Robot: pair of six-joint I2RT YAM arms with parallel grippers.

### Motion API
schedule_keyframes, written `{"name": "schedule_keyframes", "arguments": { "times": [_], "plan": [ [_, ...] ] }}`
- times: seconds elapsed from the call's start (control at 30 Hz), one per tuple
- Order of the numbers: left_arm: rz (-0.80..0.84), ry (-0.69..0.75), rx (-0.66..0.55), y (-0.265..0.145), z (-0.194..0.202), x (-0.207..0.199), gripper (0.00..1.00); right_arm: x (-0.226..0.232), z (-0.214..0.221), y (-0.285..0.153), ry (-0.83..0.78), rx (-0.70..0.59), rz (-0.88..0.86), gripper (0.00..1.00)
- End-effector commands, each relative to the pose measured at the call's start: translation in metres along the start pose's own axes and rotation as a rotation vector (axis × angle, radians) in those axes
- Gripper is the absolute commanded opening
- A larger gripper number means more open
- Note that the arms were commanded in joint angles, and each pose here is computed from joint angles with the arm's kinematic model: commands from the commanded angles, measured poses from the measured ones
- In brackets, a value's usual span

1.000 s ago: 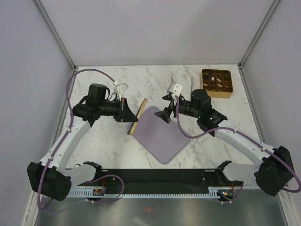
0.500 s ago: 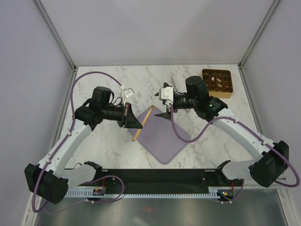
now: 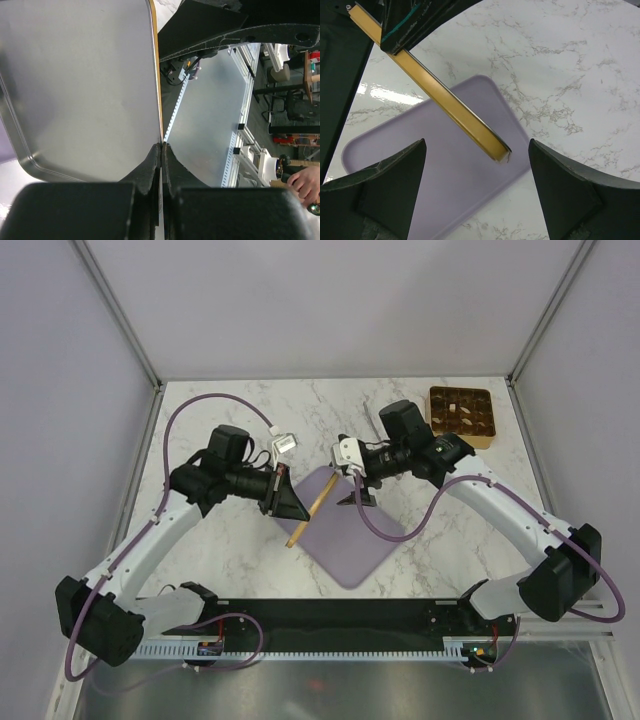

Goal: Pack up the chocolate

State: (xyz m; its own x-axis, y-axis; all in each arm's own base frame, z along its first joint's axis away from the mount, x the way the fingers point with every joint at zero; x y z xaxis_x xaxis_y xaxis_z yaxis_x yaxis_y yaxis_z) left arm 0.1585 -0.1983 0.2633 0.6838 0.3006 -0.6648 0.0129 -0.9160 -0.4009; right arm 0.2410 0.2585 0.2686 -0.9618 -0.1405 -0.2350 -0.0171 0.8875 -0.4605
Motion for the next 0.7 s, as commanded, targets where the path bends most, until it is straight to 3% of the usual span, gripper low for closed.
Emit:
{"name": "schedule_keyframes", "arguments": {
  "times": [0.0,0.27,0.33,0.37,0.47,0.63,0.67],
  "plan": [
    [0.072,0.076,-0.013,0.002,-0.008,-0.008,0.02,0.001,-0.012,-0.003,-0.054,-0.039,-0.036,0.91],
    [0.096,0.084,0.010,0.008,-0.011,-0.005,0.02,0.006,-0.003,0.003,-0.032,-0.032,-0.085,0.80],
    [0.101,0.097,0.009,0.008,-0.013,-0.006,0.02,0.005,-0.005,0.004,-0.033,-0.036,-0.087,0.62],
    [0.102,0.099,0.011,0.009,-0.014,-0.006,0.02,0.004,-0.005,0.004,-0.025,-0.037,-0.088,0.48],
    [0.084,0.112,0.005,0.009,-0.016,-0.004,0.02,-0.001,-0.008,0.005,-0.018,-0.036,-0.082,0.30],
    [-0.073,0.109,-0.036,0.006,-0.025,0.009,0.03,0.000,-0.010,0.000,-0.008,-0.043,-0.072,0.13],
    [-0.107,0.109,-0.049,0.005,-0.029,0.011,0.10,0.001,-0.010,-0.001,-0.006,-0.045,-0.072,0.08]
  ]
}}
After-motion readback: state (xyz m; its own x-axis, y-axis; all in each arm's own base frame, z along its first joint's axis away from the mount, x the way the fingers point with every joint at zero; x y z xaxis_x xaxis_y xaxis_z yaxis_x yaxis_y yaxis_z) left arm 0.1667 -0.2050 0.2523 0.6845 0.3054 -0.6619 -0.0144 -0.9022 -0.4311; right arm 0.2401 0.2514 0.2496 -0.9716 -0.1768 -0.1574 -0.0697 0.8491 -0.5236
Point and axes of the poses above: each gripper's point midway between its finger pads, its own y axis out along the fingers, its own x axis along the line the jaws close on, z = x × y, the point moved 5 cm from there along -y, back along the fingers, and after that the axes turned 4 degrees about y, right-handed, at the moved point
